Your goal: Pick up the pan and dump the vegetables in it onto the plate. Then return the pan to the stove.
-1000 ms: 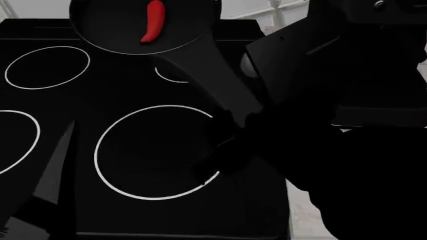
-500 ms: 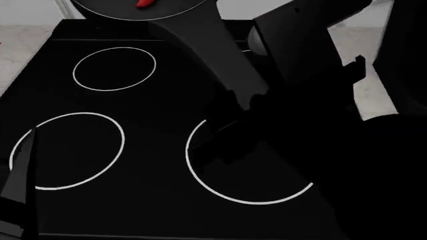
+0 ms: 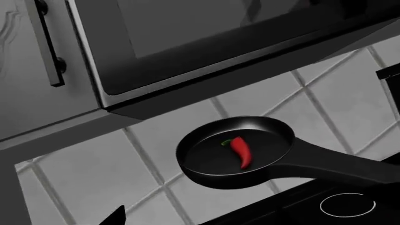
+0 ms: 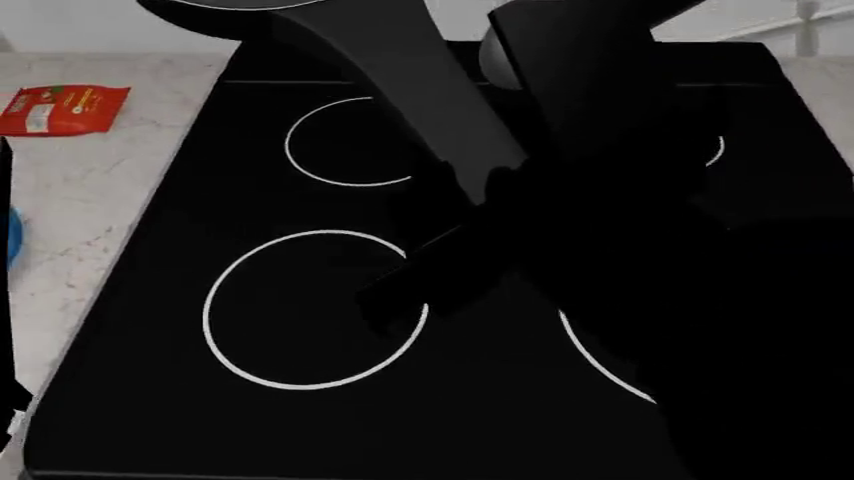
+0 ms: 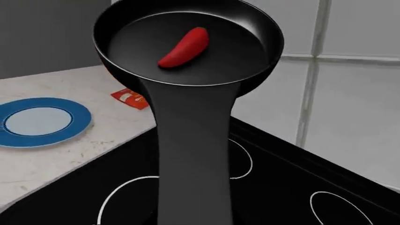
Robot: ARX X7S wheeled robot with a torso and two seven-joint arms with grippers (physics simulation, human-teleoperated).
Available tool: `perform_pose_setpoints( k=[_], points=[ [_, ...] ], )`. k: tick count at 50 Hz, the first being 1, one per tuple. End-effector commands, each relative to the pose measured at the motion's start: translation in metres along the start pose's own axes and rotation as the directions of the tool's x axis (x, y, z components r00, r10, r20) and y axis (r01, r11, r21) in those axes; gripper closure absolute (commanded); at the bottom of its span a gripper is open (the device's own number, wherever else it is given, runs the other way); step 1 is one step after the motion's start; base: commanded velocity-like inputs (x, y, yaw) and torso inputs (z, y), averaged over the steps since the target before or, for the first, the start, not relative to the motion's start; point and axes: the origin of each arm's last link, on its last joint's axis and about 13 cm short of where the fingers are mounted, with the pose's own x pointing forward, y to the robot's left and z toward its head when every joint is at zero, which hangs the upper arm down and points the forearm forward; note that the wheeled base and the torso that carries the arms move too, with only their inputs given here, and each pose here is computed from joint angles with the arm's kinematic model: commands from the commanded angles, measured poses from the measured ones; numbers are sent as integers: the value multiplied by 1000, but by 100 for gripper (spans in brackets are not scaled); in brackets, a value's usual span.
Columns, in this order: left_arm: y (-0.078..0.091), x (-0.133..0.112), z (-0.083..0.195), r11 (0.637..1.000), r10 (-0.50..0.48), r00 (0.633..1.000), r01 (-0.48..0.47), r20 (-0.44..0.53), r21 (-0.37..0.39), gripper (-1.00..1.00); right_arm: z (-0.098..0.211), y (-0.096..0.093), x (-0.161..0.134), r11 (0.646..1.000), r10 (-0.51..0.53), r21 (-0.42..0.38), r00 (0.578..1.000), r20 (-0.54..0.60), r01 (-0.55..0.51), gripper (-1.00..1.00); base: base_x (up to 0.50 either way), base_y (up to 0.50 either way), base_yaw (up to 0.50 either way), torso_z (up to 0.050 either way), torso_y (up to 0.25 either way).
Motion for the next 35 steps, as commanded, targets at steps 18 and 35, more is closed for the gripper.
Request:
perform_pose_setpoints(
  k=[18, 35],
  points=[
    [-5, -1, -5, 1000, -21, 1000, 21, 4, -8, -100, 9, 0, -5, 999, -16, -31, 999, 49, 18, 100, 15, 500, 0, 0, 1],
    [-5, -3, -9, 1000, -22, 1000, 22, 9, -13, -100, 7, 0, -5, 999, -26, -30, 999, 47, 28, 100, 16, 500, 0, 0, 1]
  ],
)
